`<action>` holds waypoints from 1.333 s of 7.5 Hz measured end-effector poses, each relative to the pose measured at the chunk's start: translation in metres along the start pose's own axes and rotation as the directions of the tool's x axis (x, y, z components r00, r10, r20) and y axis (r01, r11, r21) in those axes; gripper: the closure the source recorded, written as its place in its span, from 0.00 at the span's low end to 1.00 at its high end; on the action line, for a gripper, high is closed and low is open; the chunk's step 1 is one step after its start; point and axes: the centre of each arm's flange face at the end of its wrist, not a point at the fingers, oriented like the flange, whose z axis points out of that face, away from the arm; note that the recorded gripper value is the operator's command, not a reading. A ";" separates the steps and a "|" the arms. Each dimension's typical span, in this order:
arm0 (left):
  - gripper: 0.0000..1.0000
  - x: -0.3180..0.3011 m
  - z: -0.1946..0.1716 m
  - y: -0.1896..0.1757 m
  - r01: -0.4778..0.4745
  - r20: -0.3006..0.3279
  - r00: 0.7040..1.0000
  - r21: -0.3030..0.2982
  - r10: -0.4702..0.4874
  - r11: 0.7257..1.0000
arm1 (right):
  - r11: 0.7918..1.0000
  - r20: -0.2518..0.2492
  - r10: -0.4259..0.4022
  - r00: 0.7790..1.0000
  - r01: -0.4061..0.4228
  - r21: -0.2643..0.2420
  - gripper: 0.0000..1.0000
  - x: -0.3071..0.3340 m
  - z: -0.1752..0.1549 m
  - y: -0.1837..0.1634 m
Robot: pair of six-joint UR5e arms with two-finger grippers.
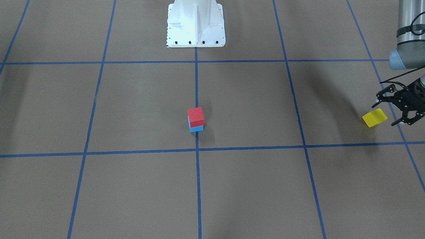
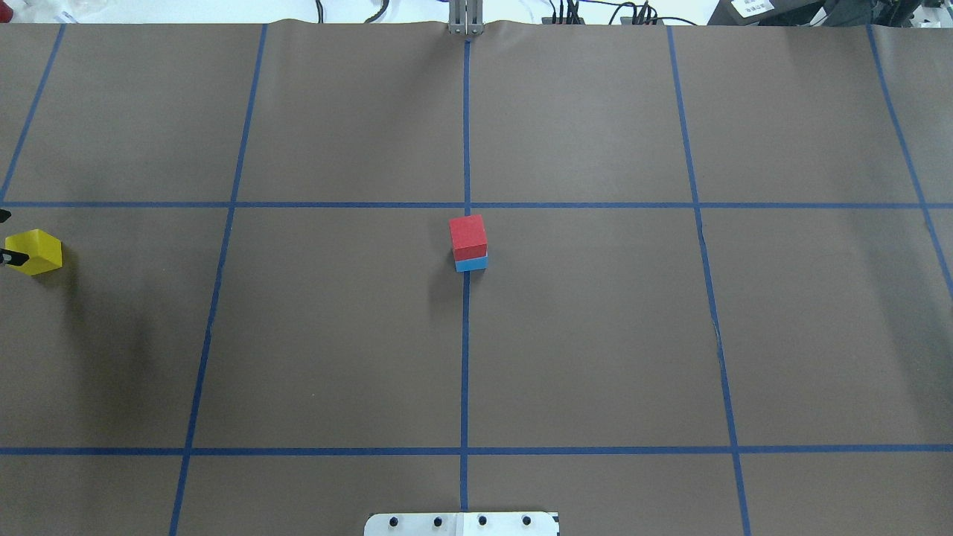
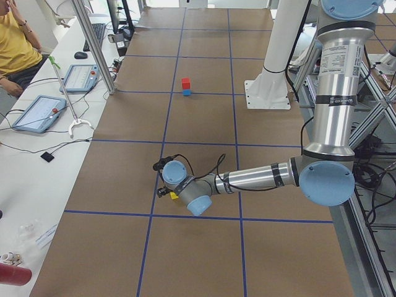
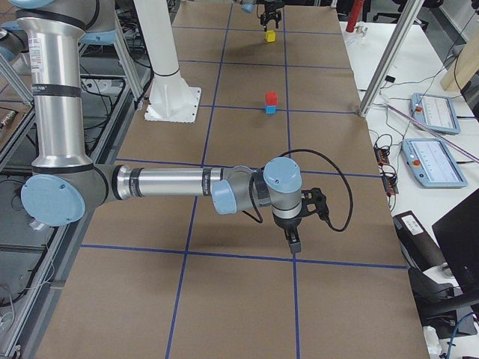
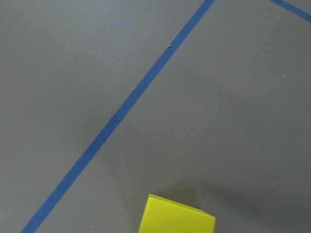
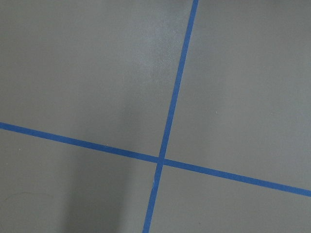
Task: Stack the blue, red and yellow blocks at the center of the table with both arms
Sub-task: 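Grasp the yellow cube with the left gripper and lift it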
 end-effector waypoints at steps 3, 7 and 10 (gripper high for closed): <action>0.00 0.000 0.009 0.008 0.008 -0.010 1.000 -0.018 -0.008 1.000 | 1.000 0.001 0.006 1.000 -0.006 -0.007 0.00 0.002 0.003 0.006; 1.00 0.009 0.025 0.007 -0.009 -0.021 1.000 -0.040 0.008 0.999 | 1.000 0.001 0.008 1.000 -0.008 -0.011 0.00 0.003 0.004 0.010; 1.00 0.018 0.019 -0.018 0.009 -0.027 1.000 -0.012 -0.010 1.000 | 1.000 0.000 0.007 1.000 -0.007 -0.009 0.00 0.004 0.003 0.010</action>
